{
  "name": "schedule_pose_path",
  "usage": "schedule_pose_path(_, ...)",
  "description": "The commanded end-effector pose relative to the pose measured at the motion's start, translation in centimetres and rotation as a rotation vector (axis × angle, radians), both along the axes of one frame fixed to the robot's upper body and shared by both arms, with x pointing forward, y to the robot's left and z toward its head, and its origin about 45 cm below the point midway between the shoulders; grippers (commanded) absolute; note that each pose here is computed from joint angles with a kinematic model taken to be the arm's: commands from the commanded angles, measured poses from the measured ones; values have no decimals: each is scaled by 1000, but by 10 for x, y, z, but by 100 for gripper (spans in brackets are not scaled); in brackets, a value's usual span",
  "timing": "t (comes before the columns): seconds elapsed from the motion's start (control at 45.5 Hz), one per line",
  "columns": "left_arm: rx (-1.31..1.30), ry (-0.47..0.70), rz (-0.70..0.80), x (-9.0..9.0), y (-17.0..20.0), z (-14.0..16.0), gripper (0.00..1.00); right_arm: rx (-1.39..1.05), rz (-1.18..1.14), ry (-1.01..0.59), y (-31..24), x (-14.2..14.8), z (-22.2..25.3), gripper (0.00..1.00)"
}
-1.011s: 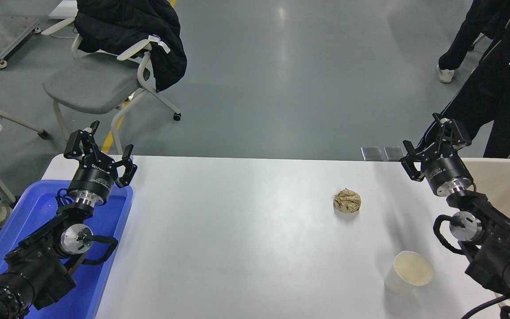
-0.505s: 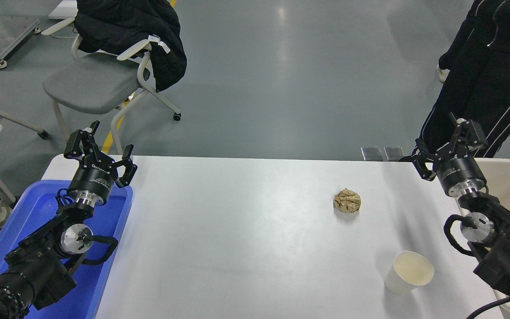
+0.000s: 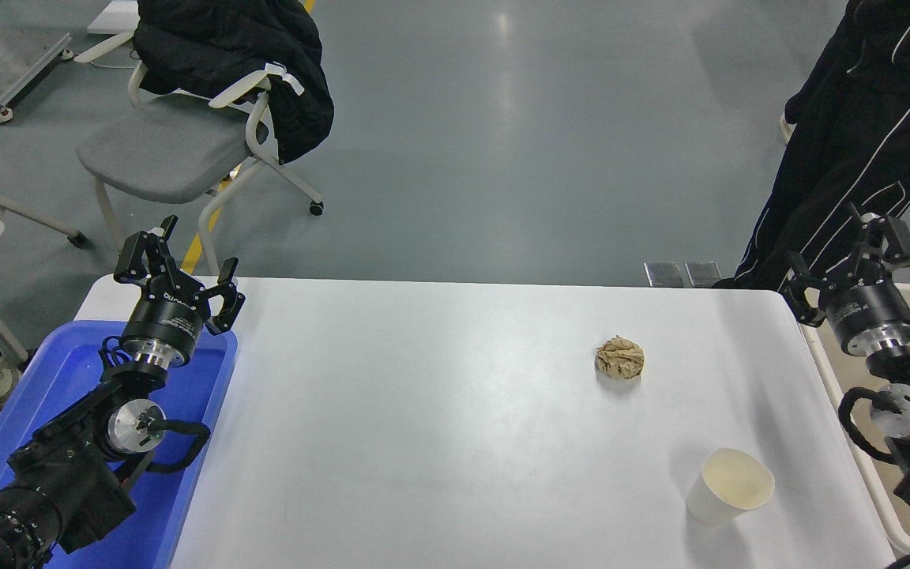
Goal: Dispose of the paper cup in the dustbin
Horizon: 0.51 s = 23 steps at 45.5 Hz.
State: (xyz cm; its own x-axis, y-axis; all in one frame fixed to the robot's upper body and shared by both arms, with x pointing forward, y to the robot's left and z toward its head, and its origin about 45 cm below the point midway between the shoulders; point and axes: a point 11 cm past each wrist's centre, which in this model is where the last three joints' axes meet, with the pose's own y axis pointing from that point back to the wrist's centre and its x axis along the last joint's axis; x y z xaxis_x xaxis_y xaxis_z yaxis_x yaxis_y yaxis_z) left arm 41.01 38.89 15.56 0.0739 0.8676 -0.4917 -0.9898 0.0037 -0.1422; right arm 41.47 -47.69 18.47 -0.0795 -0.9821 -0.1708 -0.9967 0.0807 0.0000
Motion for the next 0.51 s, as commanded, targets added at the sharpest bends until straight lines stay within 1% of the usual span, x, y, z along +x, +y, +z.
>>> schedule_pose_path(0.0,0,1,-1,0,0,0,100,-173,59,73,-23,-7,13,99)
schedule_pose_path(0.11,0,0,0,0,0,0,100,-257,96,95,-29,-4,26,99)
schedule_pose_path(0.22,1,1,1,0,0,0,100,-326,179,134,-14,3,25,99)
schedule_pose_path(0.374,0,0,0,0,0,0,100,-522,368,241,6,9,29,97)
schedule_pose_path(0.484,0,0,0,0,0,0,100,-655,518,331,19,5,31,97)
